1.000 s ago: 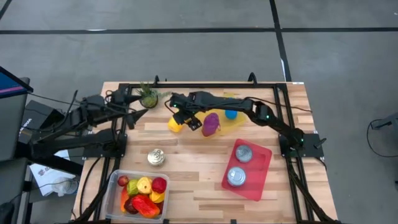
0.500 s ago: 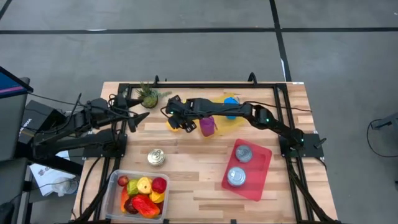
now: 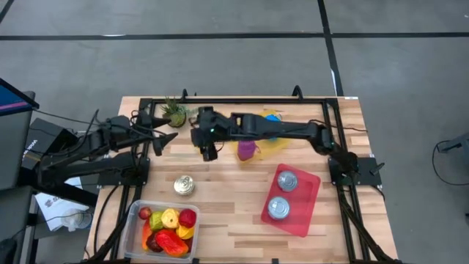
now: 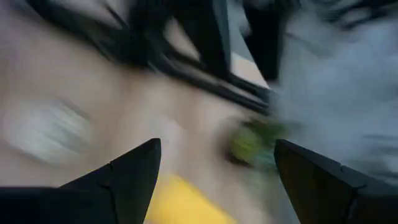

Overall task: Pick & Place Food Item
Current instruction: Put the yellow tumbler into the yellow bin

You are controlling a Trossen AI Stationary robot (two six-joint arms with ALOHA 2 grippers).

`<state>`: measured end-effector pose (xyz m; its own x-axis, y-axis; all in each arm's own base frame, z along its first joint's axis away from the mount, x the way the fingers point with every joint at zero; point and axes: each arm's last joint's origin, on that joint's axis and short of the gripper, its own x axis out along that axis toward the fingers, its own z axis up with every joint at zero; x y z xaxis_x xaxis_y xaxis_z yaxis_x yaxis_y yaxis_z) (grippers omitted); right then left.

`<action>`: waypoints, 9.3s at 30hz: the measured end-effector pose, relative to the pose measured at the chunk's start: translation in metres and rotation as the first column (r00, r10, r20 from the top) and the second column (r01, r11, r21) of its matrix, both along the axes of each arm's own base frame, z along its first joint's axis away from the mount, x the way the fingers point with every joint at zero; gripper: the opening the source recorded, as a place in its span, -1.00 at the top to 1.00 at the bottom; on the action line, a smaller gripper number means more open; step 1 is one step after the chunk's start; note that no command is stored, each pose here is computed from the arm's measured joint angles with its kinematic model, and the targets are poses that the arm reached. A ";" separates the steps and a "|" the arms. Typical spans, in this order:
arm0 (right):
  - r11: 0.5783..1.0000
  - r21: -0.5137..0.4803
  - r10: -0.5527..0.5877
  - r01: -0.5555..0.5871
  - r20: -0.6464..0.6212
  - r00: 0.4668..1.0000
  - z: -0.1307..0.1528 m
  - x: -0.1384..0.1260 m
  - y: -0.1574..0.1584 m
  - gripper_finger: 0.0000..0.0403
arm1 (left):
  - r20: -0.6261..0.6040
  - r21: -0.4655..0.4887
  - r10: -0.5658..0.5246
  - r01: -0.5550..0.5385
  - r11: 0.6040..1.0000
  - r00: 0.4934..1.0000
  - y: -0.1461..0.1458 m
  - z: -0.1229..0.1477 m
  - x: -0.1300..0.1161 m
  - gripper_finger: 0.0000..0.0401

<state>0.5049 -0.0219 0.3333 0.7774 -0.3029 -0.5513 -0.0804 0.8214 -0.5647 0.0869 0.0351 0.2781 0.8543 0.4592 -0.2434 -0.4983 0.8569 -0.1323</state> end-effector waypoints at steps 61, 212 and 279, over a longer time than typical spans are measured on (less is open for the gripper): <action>0.950 0.307 -0.172 -0.052 0.657 0.734 -0.067 -0.297 0.101 -0.50 | -0.757 -0.414 -0.124 -0.325 0.850 0.641 0.140 -0.048 0.193 -0.95; 0.817 0.558 0.181 -0.147 -0.007 0.983 0.059 -0.119 -0.145 -0.37 | -0.192 0.348 -0.126 0.188 0.919 0.973 0.044 -0.068 0.164 0.29; 0.832 0.524 0.239 -0.182 -0.044 0.970 0.040 -0.106 -0.129 0.84 | -0.209 0.372 -0.145 0.216 0.903 0.967 0.038 -0.056 0.154 -0.14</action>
